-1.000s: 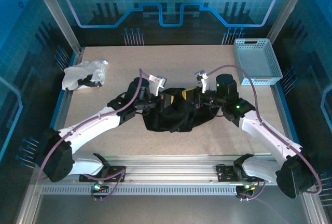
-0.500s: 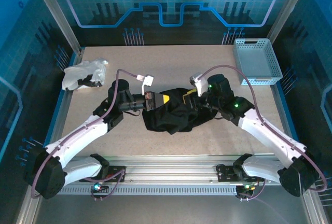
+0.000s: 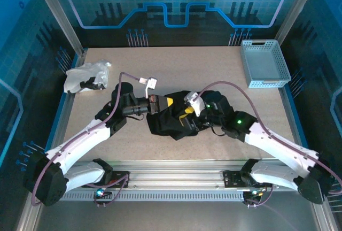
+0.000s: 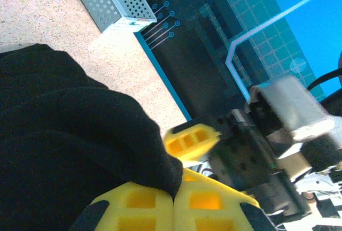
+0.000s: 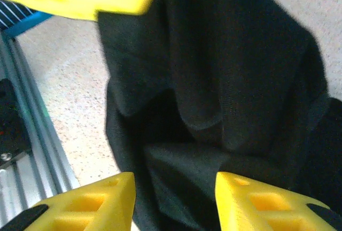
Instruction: Fold the inside-out t-shirt
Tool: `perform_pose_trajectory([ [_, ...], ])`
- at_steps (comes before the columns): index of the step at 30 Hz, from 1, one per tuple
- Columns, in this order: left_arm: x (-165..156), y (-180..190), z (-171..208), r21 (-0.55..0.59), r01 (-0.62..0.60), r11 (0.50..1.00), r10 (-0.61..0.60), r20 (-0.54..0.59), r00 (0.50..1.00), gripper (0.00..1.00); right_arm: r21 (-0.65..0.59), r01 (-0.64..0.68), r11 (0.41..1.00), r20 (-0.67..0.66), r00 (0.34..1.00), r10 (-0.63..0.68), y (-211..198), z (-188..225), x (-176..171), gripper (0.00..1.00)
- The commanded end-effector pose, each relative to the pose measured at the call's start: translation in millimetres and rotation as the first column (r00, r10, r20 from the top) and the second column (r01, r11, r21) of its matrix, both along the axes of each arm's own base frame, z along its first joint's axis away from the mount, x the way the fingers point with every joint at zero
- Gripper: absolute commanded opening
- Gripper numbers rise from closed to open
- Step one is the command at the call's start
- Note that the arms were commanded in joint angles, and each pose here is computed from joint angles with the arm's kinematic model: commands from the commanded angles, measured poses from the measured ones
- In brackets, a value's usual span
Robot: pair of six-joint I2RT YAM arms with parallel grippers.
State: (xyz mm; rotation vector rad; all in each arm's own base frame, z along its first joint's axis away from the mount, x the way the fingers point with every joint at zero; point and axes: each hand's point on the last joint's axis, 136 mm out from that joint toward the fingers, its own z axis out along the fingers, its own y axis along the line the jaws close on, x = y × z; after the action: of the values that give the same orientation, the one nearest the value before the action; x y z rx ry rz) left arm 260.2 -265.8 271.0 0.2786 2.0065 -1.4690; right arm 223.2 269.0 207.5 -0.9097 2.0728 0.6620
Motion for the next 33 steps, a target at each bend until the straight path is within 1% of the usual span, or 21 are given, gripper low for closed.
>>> perform_pose_trajectory([
  [1,3,2,14,-0.008,-0.013,1.0,0.013,0.034,0.999,0.0,0.022,0.051,0.998,0.049,0.997,-0.052,11,16,20,0.43],
  [6,3,3,15,-0.005,-0.015,1.0,0.015,0.035,0.999,0.0,0.014,0.051,0.999,0.034,0.998,-0.052,19,9,28,0.43],
  [7,3,3,14,-0.003,-0.014,1.0,0.014,0.035,0.999,0.0,0.011,0.055,0.998,0.031,0.998,-0.056,19,7,29,0.39],
  [8,3,3,14,-0.003,-0.014,1.0,0.014,0.038,0.999,0.0,0.008,0.058,0.998,0.031,0.998,-0.059,19,6,30,0.31],
  [10,4,3,14,0.0,-0.019,1.0,0.019,0.037,0.999,0.0,-0.002,0.069,0.998,0.03,0.997,-0.069,17,5,31,0.12],
  [11,4,4,13,0.001,-0.025,1.0,0.025,0.037,0.999,0.0,0.001,0.067,0.998,0.034,0.997,-0.067,15,7,30,0.05],
  [12,6,5,13,0.004,-0.037,0.999,0.037,0.034,0.999,0.0,0.011,0.061,0.998,0.036,0.997,-0.061,12,10,29,0.0],
  [14,10,9,11,0.012,-0.075,0.997,0.074,0.026,0.997,0.0,0.054,0.042,0.998,0.045,0.998,-0.044,5,22,25,0.0],
  [17,17,17,10,0.005,-0.12,0.993,0.12,0.018,0.993,0.0,0.168,0.019,0.986,0.06,0.998,-0.03,-10,47,19,0.0],
  [19,20,23,9,-0.003,-0.143,0.99,0.143,0.015,0.99,0.0,0.237,0.002,0.972,0.06,0.998,-0.017,-20,56,13,0.0],
  [21,21,25,10,-0.006,-0.153,0.988,0.153,0.017,0.988,0.0,0.261,0.012,0.965,0.065,0.997,-0.029,-28,60,12,0.0],
  [23,20,24,12,-0.013,-0.143,0.99,0.143,0.02,0.99,0.0,0.228,0.024,0.973,0.057,0.998,-0.038,-27,54,11,0.0],
  [24,19,24,13,-0.018,-0.137,0.99,0.137,0.023,0.99,0.0,0.19,0.034,0.981,0.048,0.998,-0.044,-24,47,11,0.03],
  [26,19,23,14,-0.025,-0.132,0.991,0.133,0.025,0.991,0.0,0.112,0.06,0.992,0.05,0.997,-0.066,-15,34,11,0.24],
  [28,19,21,15,-0.029,-0.125,0.992,0.126,0.025,0.992,0.0,0.049,0.103,0.993,0.072,0.992,-0.107,-6,22,14,0.37],
  [30,18,20,16,-0.036,-0.115,0.993,0.116,0.023,0.993,0.0,0.009,0.168,0.986,0.076,0.983,-0.168,-4,13,23,0.46],
  [31,17,19,17,-0.041,-0.105,0.994,0.106,0.025,0.994,0.0,-0.022,0.203,0.979,0.076,0.977,-0.201,-6,4,29,0.49],
  [33,15,17,19,-0.047,-0.092,0.995,0.093,0.024,0.995,0.0,-0.049,0.26,0.964,0.101,0.962,-0.254,-7,5,42,0.55],
])
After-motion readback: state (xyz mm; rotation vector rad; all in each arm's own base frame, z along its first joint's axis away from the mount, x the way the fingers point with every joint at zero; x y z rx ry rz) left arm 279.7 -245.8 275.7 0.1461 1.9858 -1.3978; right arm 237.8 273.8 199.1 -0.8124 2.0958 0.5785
